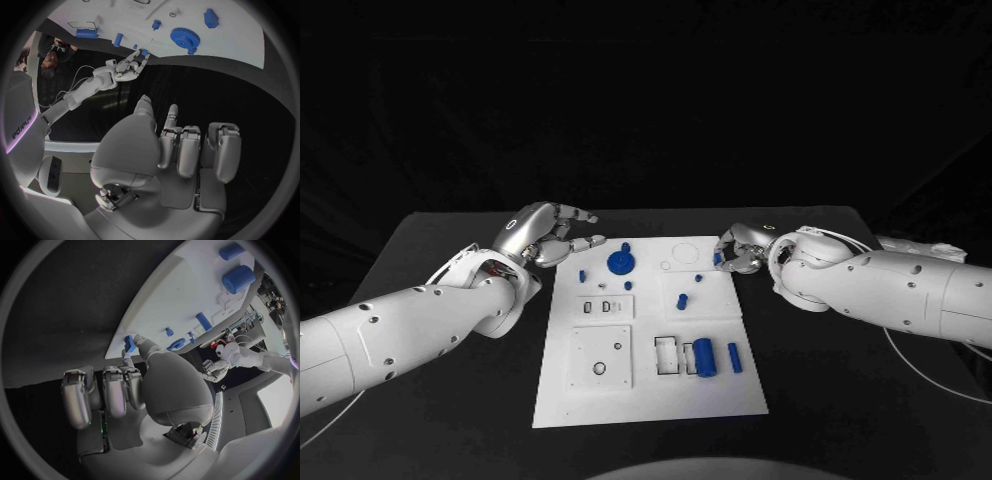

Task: Assemble the parts on the task board

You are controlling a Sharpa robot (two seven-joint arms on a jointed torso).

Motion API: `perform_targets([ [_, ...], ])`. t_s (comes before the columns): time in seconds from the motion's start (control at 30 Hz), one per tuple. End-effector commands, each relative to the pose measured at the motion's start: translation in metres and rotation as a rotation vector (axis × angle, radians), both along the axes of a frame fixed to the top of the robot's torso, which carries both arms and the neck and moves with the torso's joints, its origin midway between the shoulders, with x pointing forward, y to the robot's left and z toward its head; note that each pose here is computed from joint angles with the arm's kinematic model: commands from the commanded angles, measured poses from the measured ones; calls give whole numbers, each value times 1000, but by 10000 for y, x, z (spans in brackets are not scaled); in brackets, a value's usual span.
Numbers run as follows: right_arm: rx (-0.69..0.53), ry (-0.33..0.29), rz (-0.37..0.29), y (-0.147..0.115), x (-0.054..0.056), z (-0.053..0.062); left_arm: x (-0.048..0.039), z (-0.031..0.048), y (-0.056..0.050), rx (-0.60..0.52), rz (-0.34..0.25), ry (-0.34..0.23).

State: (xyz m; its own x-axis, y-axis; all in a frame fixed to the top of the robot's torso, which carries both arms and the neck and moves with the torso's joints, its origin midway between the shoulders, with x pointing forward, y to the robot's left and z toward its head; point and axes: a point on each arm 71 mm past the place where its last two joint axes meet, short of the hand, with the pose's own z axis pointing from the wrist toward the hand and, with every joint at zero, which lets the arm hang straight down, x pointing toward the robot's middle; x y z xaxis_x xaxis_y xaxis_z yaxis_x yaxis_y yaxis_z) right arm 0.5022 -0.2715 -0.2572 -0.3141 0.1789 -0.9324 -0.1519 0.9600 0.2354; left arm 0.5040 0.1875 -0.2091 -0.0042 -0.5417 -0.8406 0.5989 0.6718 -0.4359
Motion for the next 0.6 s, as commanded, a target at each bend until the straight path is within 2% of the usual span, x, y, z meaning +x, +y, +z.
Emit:
perform_targets([
  [0.03,-21,14,5,7,-9,-29,-8,11,-16,-3,-9,-8],
  [0.6,-20,15,13,27,-19,-40,-13,13,-19,-4,-11,-9],
])
